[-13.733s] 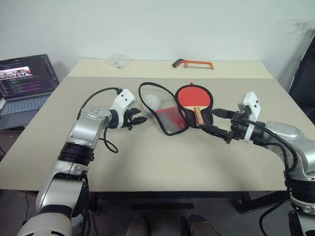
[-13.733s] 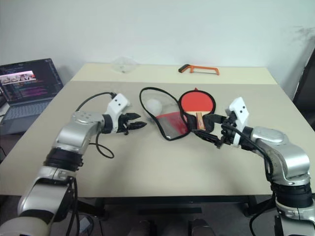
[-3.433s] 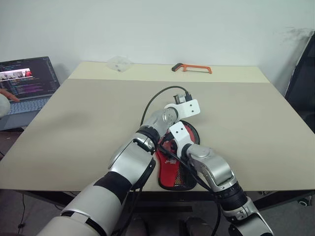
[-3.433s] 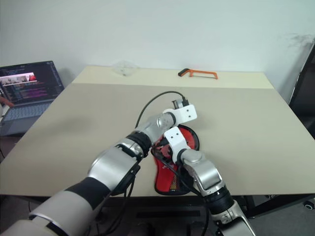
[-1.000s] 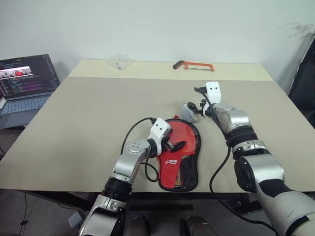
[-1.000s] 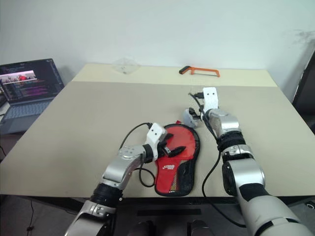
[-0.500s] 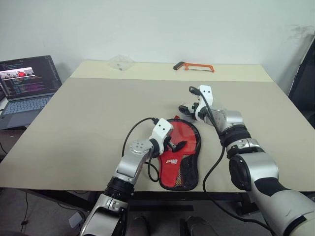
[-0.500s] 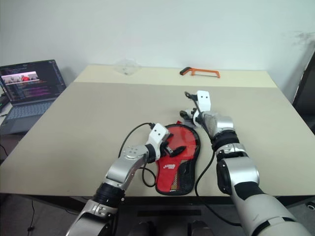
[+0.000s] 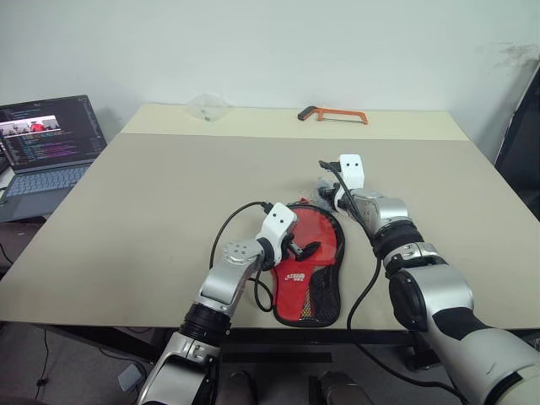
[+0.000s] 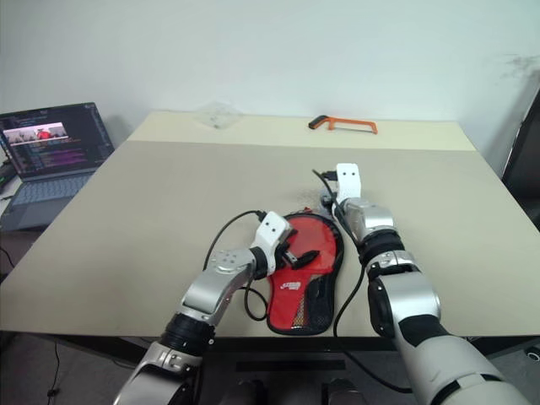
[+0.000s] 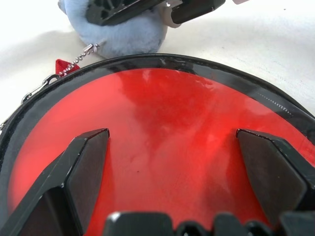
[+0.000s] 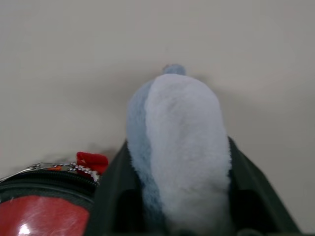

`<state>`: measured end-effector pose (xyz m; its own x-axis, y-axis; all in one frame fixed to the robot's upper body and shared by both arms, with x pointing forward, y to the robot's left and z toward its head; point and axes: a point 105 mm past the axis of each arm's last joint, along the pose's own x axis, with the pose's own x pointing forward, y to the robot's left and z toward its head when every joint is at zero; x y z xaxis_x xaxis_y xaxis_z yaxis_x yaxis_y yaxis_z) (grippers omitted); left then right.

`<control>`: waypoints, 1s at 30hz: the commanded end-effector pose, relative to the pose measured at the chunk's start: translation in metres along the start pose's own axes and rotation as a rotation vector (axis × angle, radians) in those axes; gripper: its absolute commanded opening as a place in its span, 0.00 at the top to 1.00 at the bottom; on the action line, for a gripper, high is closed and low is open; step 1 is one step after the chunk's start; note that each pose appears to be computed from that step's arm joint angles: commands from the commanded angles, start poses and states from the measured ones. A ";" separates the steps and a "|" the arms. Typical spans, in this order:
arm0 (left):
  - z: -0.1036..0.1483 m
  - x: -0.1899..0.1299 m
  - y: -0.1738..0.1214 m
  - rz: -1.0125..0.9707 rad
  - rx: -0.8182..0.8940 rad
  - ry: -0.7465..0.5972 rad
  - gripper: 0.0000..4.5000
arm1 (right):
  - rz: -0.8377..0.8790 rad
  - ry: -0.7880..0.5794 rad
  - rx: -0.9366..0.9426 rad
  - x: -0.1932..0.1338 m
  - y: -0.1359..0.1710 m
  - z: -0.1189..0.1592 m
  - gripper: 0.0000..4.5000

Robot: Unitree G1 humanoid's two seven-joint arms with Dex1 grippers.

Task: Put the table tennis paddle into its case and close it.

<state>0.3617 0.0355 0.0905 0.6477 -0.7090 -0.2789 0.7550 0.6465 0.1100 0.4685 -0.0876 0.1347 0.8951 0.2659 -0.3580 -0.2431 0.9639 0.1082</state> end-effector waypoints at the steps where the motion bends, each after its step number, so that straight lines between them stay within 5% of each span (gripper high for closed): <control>1: -0.026 0.004 -0.013 -0.031 -0.028 0.094 0.00 | -0.010 -0.073 0.009 -0.002 -0.001 0.020 0.83; 5: -0.026 0.005 -0.015 -0.040 -0.029 0.098 0.00 | -0.047 -0.106 -0.025 -0.003 -0.008 0.027 0.89; 30: -0.027 0.008 -0.022 -0.072 -0.034 0.113 0.00 | -0.224 -0.054 -0.186 -0.021 -0.092 0.004 0.90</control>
<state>0.3547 0.0200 0.0877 0.6061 -0.7375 -0.2978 0.7890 0.6047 0.1084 0.4736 -0.1543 0.1309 0.9394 0.1233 -0.3198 -0.1580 0.9838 -0.0847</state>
